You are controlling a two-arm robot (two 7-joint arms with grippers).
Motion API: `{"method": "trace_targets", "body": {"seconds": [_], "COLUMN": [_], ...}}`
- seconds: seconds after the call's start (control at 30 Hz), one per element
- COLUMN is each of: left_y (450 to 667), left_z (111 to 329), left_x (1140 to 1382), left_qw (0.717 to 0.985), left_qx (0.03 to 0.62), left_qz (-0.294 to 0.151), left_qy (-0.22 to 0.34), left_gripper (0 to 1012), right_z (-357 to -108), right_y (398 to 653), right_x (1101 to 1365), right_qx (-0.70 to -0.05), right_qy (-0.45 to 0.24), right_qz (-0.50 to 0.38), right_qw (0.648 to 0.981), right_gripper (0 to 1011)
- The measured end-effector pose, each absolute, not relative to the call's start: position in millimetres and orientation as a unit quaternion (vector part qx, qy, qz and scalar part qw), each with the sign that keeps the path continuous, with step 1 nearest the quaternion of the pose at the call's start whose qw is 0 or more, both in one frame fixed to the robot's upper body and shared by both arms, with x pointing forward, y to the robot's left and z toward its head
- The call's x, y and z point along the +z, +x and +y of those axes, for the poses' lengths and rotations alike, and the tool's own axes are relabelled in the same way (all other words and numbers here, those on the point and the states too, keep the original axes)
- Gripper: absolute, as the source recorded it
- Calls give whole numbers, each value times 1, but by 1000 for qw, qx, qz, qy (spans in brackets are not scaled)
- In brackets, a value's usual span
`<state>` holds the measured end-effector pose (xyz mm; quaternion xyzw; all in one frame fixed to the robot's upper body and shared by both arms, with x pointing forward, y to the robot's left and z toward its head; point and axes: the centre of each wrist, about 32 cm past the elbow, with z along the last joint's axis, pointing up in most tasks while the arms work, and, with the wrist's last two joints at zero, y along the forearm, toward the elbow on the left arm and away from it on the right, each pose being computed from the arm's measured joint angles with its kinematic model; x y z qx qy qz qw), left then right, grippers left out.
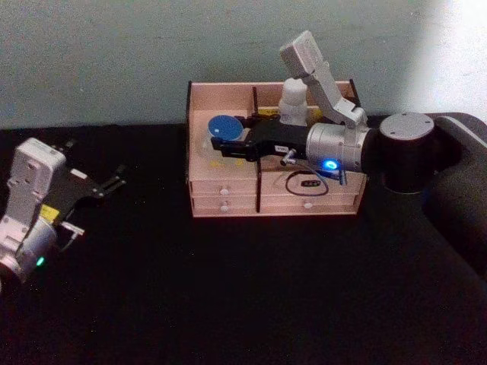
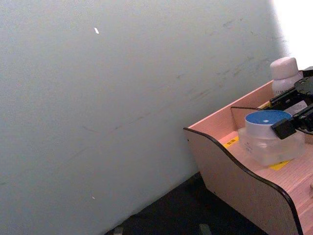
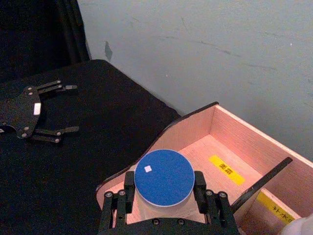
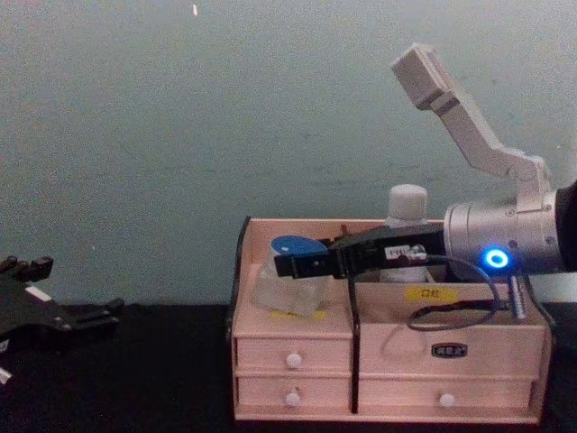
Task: Pick up the facial cleanser and watermelon frost from the table and place them into the tiered storage box.
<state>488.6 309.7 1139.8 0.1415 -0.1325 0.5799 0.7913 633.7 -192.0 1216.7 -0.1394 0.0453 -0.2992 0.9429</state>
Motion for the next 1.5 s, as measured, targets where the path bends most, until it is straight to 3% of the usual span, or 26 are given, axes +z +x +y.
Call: {"method": "trace_targets", "body": {"seconds": [0.2, 0.57, 1.1, 1.5], "left_y": [489, 489, 489, 489], "left_z": [310, 310, 310, 310], "left_x": [1140, 1140, 1140, 1140], "left_qw": [791, 791, 791, 791], "left_qx": [580, 580, 580, 580], "left_qz": [-132, -132, -132, -132], "left_qy": [141, 141, 141, 142], "left_gripper": [1001, 1001, 1001, 1001], "right_z": [-192, -192, -199, -243], "right_y": [634, 633, 623, 574], "right_x": [1217, 1217, 1222, 1233], "right_qx": [-299, -299, -305, -302], "right_qy": [-140, -139, -124, -107], "right_qz": [45, 46, 30, 20], "right_qw": [943, 943, 944, 947], "right_gripper": [720, 991, 1003, 1002]}}
